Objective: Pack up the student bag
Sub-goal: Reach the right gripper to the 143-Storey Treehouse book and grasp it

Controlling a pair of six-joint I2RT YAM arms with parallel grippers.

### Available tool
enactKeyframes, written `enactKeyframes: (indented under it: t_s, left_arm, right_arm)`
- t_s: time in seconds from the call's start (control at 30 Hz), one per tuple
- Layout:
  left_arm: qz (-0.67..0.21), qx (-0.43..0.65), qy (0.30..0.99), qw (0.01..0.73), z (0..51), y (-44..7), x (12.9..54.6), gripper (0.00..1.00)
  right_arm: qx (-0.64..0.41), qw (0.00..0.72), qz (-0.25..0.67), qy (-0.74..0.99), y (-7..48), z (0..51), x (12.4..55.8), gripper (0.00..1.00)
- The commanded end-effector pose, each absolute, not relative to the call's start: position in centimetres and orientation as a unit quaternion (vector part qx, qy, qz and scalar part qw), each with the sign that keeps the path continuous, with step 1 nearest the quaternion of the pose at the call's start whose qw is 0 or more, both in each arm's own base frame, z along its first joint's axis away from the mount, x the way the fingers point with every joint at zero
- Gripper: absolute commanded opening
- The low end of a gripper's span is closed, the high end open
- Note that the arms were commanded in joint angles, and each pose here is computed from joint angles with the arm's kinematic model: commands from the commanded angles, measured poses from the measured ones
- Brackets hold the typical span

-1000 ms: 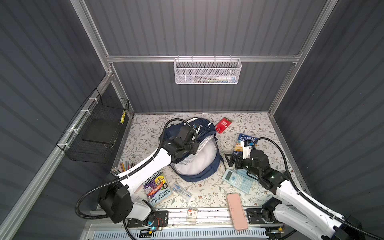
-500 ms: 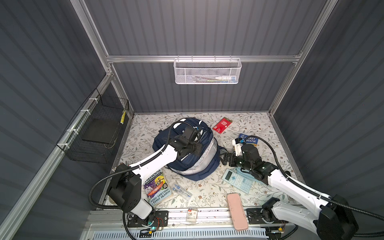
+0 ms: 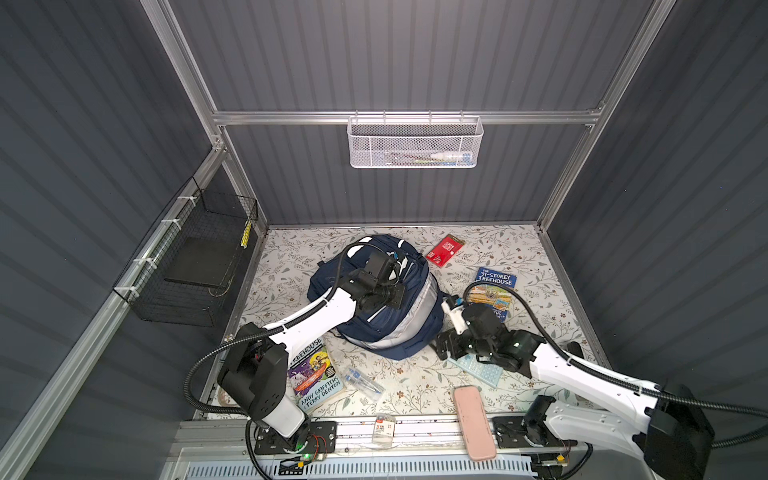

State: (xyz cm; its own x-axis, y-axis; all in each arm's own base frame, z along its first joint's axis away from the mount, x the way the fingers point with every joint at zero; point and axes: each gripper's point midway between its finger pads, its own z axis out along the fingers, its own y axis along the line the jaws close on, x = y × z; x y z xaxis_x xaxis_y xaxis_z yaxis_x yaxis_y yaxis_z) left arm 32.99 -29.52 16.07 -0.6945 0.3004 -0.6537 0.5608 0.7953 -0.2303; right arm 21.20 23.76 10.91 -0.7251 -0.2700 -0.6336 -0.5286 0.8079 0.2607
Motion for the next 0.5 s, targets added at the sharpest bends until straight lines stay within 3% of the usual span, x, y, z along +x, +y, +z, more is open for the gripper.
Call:
enactKeyframes:
  t_s: [0.0, 0.27, 0.47]
  left_arm:
    - [-0.259, 0.253, 0.87, 0.335, 18.2, -31.5, 34.2, 0.0]
    - [-0.3, 0.302, 0.835, 0.348, 20.8, -32.1, 33.6, 0.0]
    - [-0.311, 0.297, 0.838, 0.336, 20.5, -32.5, 33.7, 0.0]
  right_arm:
    - [-0.267, 0.304, 0.211, 0.89, 26.7, 11.1, 21.0, 0.98]
    - [-0.423, 0.261, 0.222, 0.839, 35.3, 10.4, 16.1, 0.99]
    - [-0.468, 0.22, 0.239, 0.822, 39.4, 9.3, 13.9, 0.99]
